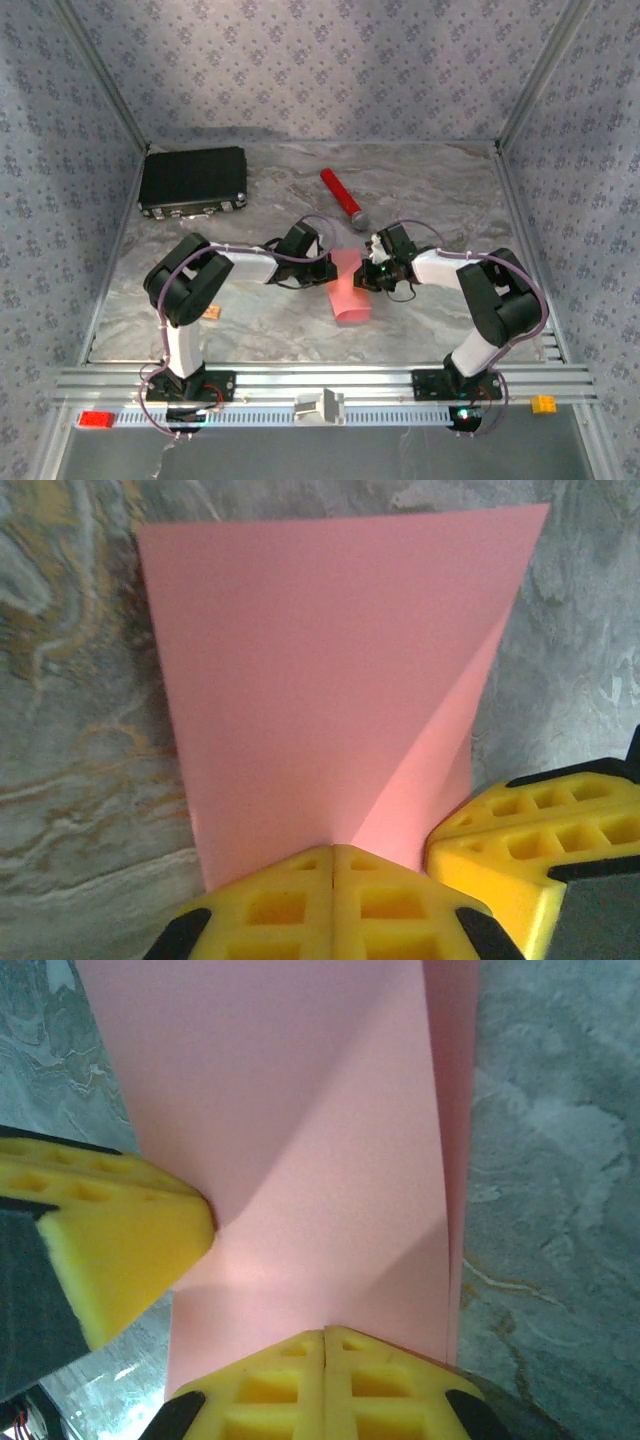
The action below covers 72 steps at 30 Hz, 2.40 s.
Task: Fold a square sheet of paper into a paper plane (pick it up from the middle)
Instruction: First fold the square sheet of paper in half at the center of the table.
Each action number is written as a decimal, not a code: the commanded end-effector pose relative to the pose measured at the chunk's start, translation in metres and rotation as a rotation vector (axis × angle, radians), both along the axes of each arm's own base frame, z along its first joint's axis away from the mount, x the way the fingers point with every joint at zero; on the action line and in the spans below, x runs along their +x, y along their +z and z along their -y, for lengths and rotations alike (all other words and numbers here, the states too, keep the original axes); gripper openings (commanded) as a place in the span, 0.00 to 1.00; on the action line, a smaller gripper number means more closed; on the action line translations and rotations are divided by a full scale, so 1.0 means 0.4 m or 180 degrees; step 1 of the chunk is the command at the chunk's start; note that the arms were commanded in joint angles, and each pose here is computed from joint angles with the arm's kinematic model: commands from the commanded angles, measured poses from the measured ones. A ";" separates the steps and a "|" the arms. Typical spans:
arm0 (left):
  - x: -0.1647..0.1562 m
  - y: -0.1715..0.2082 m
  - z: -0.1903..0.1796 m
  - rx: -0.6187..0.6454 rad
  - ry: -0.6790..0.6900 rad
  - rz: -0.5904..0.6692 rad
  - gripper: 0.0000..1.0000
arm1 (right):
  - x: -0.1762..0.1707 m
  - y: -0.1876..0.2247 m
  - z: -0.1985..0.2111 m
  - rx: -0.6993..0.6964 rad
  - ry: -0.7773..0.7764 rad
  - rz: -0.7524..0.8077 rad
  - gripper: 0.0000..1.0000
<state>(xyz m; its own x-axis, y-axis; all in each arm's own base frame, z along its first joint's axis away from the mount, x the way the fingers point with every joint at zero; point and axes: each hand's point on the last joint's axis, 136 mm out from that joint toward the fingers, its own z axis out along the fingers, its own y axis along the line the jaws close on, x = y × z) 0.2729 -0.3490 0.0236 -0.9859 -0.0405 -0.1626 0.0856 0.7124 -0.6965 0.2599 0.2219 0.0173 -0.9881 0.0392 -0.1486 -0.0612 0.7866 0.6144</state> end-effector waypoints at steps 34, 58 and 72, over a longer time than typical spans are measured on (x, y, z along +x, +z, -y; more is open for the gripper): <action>0.070 0.028 0.037 -0.0174 -0.0204 0.0040 0.00 | -0.068 -0.082 0.078 -0.0464 -0.0163 -0.0387 0.00; 0.174 -0.054 -0.053 0.0181 0.0346 -0.0043 0.00 | -0.075 -0.089 0.083 -0.0481 -0.0160 -0.0412 0.00; 0.221 -0.047 -0.075 0.0360 0.0597 -0.0022 0.00 | -0.077 -0.090 0.085 -0.0472 -0.0141 -0.0417 0.00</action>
